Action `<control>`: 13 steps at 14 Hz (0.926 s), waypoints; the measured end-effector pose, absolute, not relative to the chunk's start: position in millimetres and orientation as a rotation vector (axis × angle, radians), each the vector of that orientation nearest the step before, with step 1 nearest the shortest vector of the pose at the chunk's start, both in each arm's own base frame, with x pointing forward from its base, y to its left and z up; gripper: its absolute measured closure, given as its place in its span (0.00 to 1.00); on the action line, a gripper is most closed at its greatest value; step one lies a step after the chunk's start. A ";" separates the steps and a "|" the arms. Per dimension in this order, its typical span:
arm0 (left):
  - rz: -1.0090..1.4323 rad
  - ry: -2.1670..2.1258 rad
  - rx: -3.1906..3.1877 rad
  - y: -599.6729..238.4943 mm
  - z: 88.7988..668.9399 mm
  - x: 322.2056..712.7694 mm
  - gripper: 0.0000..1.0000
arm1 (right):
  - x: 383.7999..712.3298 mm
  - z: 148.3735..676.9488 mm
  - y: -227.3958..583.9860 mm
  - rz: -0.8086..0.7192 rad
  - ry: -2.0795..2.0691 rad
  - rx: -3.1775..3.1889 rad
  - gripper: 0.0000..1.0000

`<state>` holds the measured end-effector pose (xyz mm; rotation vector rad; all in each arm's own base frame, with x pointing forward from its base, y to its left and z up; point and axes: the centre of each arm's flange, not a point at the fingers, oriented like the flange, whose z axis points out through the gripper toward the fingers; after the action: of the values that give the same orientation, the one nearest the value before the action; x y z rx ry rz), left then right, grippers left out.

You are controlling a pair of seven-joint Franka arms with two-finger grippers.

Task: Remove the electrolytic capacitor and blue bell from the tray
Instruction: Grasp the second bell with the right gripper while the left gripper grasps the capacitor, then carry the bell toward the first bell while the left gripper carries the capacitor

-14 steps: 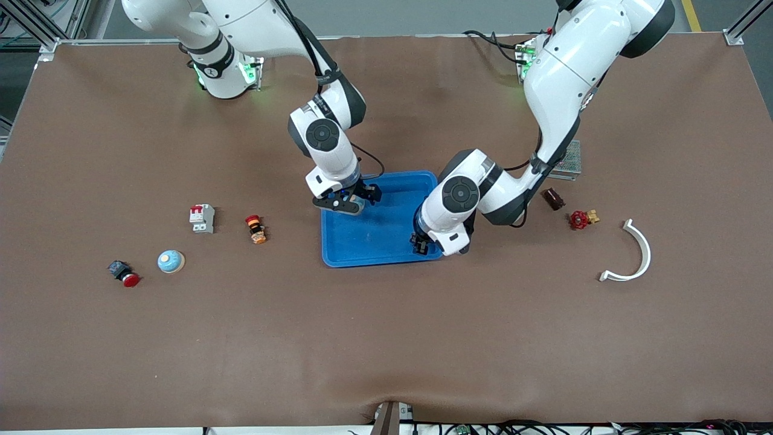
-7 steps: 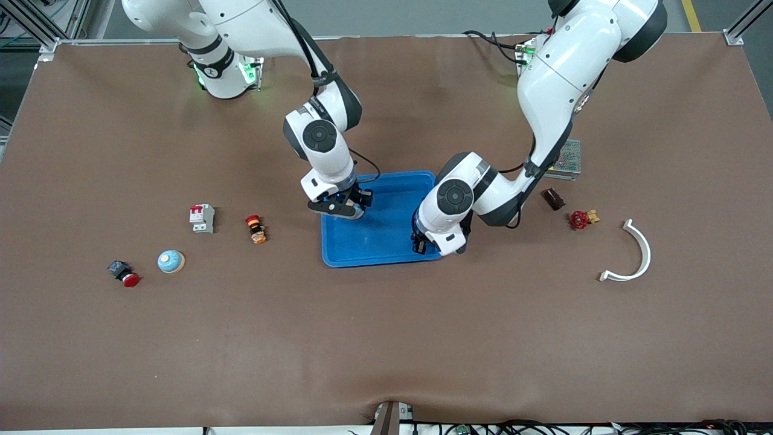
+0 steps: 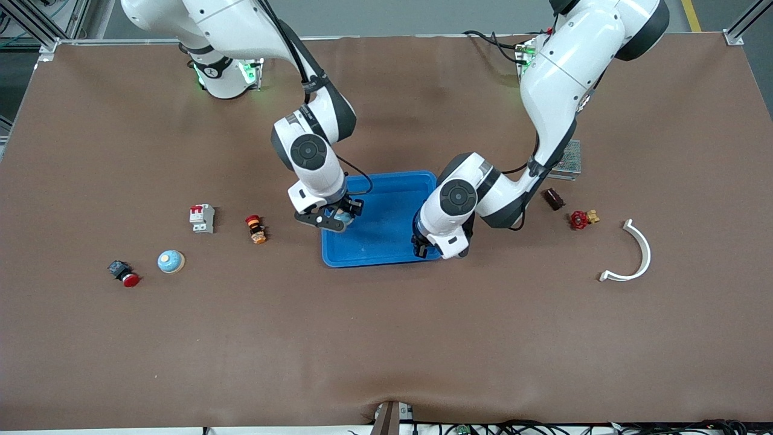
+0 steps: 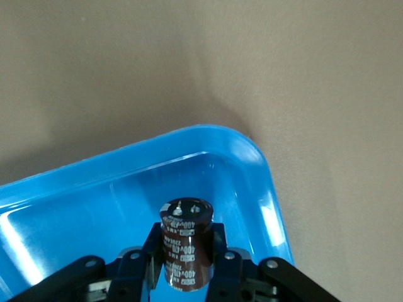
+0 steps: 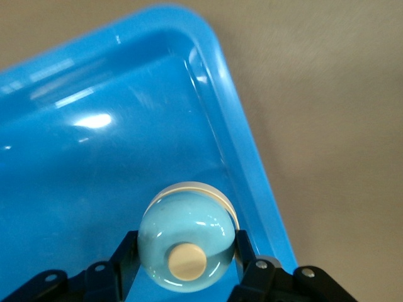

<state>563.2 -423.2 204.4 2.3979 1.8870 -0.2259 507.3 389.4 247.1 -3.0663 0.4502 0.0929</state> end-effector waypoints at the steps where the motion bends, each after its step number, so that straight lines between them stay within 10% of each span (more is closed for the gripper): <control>1: -0.222 1.888 2.410 -422.4 212.0 563.3 0.66 | 516.9 262.8 387.4 0.109 0.461 -3.065 0.35; 13: -0.220 1.437 2.888 -275.1 288.7 574.9 0.66 | 638.2 292.1 142.4 0.063 0.078 -3.185 0.35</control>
<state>574.9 -275.1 288.7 2.8881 1.4372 -0.2199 638.2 142.4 292.1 -3.1851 0.0778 0.0633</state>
